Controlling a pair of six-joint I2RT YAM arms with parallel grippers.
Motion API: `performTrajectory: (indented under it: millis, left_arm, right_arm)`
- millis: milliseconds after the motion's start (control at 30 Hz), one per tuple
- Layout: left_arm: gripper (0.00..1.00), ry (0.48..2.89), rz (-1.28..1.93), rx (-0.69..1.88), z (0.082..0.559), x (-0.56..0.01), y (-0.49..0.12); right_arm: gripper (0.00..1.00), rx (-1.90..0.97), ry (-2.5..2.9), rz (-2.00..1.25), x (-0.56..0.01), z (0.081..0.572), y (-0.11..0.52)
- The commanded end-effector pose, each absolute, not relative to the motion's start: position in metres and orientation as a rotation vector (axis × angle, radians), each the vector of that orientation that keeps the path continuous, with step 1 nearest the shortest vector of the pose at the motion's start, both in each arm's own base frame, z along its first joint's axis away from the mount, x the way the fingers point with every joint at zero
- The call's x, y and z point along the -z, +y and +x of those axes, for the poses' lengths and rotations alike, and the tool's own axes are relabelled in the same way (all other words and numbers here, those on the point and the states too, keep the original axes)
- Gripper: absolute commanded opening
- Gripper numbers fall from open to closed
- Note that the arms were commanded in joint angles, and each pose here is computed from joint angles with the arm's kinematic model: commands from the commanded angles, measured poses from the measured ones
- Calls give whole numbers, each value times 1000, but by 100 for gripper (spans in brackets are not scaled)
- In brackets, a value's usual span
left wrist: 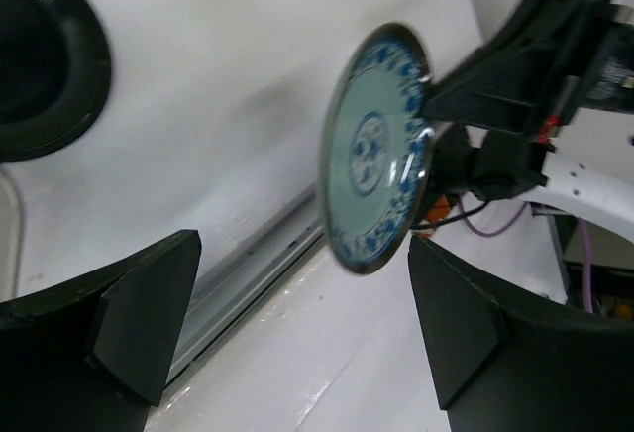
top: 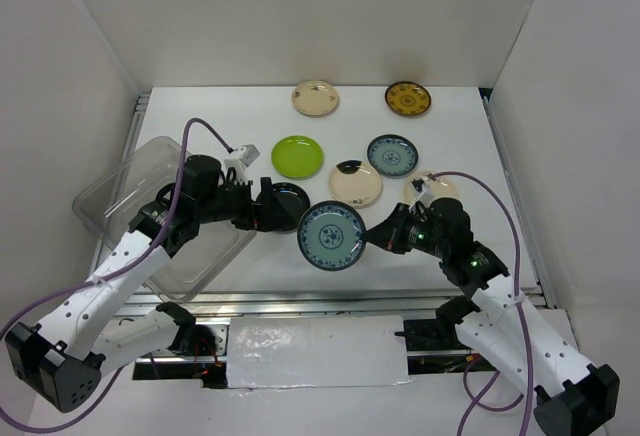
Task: Place the plates into the plastic bin on the countertop
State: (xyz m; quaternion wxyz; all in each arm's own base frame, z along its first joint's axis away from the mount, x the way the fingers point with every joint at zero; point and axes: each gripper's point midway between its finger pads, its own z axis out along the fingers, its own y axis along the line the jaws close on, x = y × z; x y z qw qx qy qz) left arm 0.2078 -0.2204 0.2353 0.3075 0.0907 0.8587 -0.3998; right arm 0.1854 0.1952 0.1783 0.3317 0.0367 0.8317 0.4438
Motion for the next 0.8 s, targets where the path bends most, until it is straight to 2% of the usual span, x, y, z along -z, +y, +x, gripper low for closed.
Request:
performTrajectory:
  millis: [0,133,333,400,433,467,500,567,633,667,767]
  left_arm:
    - [99,2161,346,1261,200,-259,-244]
    - [96,2194,324,1235,203,-249,-244]
    - [85,2288,281,1147,212,-225,-242]
    - [67,2291,285,1145,213,-224,-243]
    - [52,2297,288,1147,212,-223,-244]
    - [14,2296,290,1144,213,-224,-245]
    - [0,2291,293,1142,215,-227,-245]
    - [0,2292,273,1097,217,-230,-240]
    - [0,2261,161,968,233,-241,-223]
    - [0,2258,66,907,242,-245,-211]
    - [0,2172,-414,558,272,-258,-125]
  right_arm:
    - [0,-1327,2089,-6,-214,180,218]
    - [0,-1374,2053,-24,-225,180,230]
    - [0,-1390,2029,-48,-239,181,242]
    - [0,-1391,2023,-51,-242,183,245]
    - [0,-1384,2025,-45,-241,186,246]
    - [0,-1386,2023,-48,-242,187,248]
    - [0,-1382,2022,-47,-241,189,249]
    - [3,-1365,2009,-29,-243,198,249]
    - [79,-1302,2009,25,-239,212,243]
    - [100,-1248,2004,82,-238,223,234]
    - [100,-1029,2040,303,-211,252,198]
